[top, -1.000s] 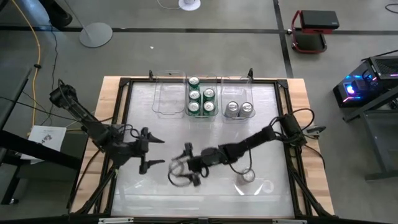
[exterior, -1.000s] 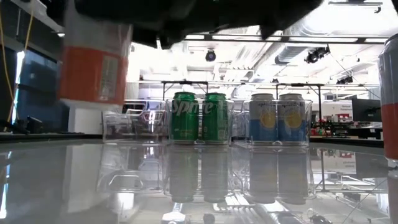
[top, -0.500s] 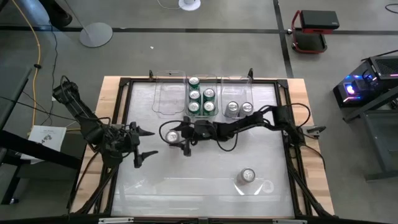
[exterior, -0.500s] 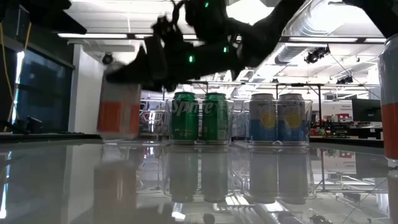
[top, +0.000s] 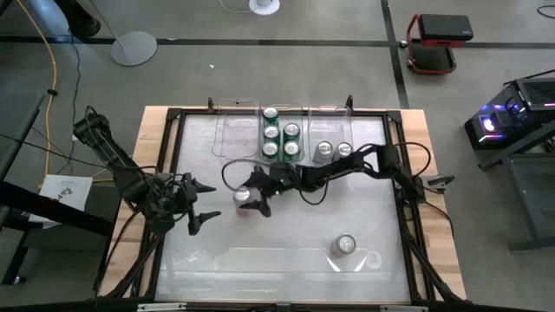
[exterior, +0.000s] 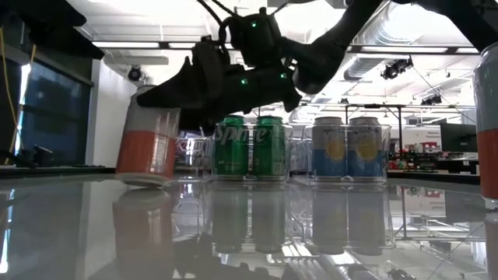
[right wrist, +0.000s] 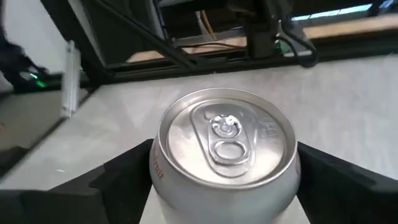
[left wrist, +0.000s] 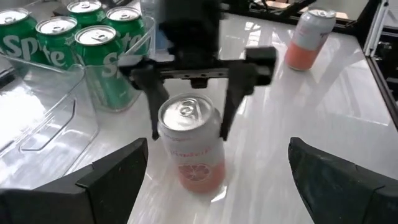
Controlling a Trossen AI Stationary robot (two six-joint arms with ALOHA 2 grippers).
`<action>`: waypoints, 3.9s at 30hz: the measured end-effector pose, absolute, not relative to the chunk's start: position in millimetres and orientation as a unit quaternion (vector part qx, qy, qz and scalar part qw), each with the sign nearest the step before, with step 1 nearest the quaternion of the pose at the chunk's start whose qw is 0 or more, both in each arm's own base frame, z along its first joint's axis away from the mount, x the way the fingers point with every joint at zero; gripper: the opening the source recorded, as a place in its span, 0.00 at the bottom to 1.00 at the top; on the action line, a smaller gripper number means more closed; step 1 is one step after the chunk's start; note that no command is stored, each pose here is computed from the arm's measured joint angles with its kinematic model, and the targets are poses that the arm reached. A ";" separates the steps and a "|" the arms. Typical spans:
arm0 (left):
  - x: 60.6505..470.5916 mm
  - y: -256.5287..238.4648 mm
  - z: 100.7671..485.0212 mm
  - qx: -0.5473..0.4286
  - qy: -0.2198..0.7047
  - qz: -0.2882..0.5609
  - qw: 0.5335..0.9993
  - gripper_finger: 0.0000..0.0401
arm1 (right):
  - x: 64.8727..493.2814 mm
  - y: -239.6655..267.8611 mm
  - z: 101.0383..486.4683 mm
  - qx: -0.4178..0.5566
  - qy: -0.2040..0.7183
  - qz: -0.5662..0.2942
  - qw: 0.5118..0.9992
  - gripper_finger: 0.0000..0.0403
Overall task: Sort soda cans
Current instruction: Put the orange-white soda can into the left transparent bin
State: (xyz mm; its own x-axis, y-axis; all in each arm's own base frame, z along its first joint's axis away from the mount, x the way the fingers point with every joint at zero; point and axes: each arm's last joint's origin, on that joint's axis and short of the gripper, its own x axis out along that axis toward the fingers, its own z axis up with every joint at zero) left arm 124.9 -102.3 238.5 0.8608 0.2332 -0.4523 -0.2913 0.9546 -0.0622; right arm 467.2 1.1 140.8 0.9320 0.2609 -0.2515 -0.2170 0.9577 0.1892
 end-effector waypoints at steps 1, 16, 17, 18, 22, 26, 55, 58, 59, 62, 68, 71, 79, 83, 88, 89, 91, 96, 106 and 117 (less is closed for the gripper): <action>125.0 -102.4 238.6 -0.064 0.227 0.133 0.962 0.91 | 466.9 -2.5 140.7 0.093 0.141 0.127 0.977 0.83; 125.1 -103.8 237.1 -0.073 0.252 0.108 0.959 0.91 | 467.2 -9.7 152.9 0.080 0.106 0.118 0.984 0.86; 125.4 -104.1 236.7 -0.072 0.253 0.108 0.959 0.91 | 467.3 -7.8 152.9 0.074 0.106 0.117 0.985 0.86; 125.7 -104.4 236.2 -0.071 0.254 0.108 0.959 0.91 | 467.3 -6.1 153.1 0.070 0.105 0.113 0.985 0.86; 127.3 -106.5 233.4 -0.066 0.262 0.107 0.957 0.91 | 466.9 -0.3 157.4 0.050 0.102 0.098 0.989 0.86; 129.9 -109.3 229.8 -0.062 0.268 0.110 0.955 0.91 | 466.6 4.4 158.1 0.042 0.102 0.100 0.989 0.86; 155.7 -115.4 202.1 -0.006 0.354 0.102 0.930 0.89 | 436.0 97.9 204.2 0.040 0.165 0.095 0.981 0.86; 161.8 -113.3 192.7 0.009 0.385 0.103 0.917 0.83 | 424.2 124.7 194.4 0.043 0.182 0.100 0.977 0.84; 163.5 -112.4 189.0 0.013 0.390 0.100 0.915 0.81 | 420.2 130.3 189.9 0.048 0.187 0.100 0.976 0.83; 164.4 -106.0 170.6 0.022 0.397 0.085 0.913 0.72 | 411.4 134.7 172.0 0.071 0.199 0.087 0.974 0.76; 164.5 -88.4 141.4 0.005 0.362 0.077 0.929 0.55 | 411.3 112.4 145.9 0.112 0.226 0.052 0.966 0.53; 166.9 -83.6 136.9 0.032 0.333 0.060 0.941 0.51 | 417.7 101.1 141.5 0.120 0.222 0.062 0.966 0.41; 175.4 -74.3 138.6 0.055 0.317 0.036 0.946 0.50 | 424.7 75.5 132.7 0.128 0.224 0.048 0.965 0.24; 176.7 -77.8 140.8 0.045 0.308 0.008 0.950 0.50 | 427.2 66.2 134.5 0.124 0.211 0.041 0.969 0.22; 175.3 -82.2 141.6 0.019 0.306 0.006 0.952 0.50 | 427.5 60.1 133.1 0.124 0.218 0.033 0.968 0.22; 174.7 -83.4 141.6 0.012 0.306 0.006 0.952 0.50 | 427.5 59.7 132.9 0.124 0.218 0.032 0.967 0.22; 173.2 -87.0 141.8 0.001 0.305 0.000 0.952 0.50 | 427.0 59.4 131.8 0.122 0.224 0.028 0.967 0.22; 168.2 -94.8 141.0 -0.001 0.313 -0.022 0.949 0.50 | 426.1 58.8 129.7 0.111 0.236 0.027 0.965 0.22; 166.4 -96.4 178.0 0.041 0.415 0.012 0.909 0.50 | 425.4 58.9 128.3 0.109 0.244 0.027 0.963 0.22; 197.6 -85.9 238.8 0.104 0.362 -0.002 0.926 0.57 | 415.2 84.3 118.7 0.114 0.301 0.029 0.946 0.22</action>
State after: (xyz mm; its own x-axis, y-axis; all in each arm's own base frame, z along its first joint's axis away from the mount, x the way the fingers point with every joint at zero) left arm 197.6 -85.9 238.8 0.7380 0.0721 -0.6710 0.0787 0.9783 0.1917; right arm 415.2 84.3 118.7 0.8170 0.1236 -0.5633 0.0139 0.9723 0.2335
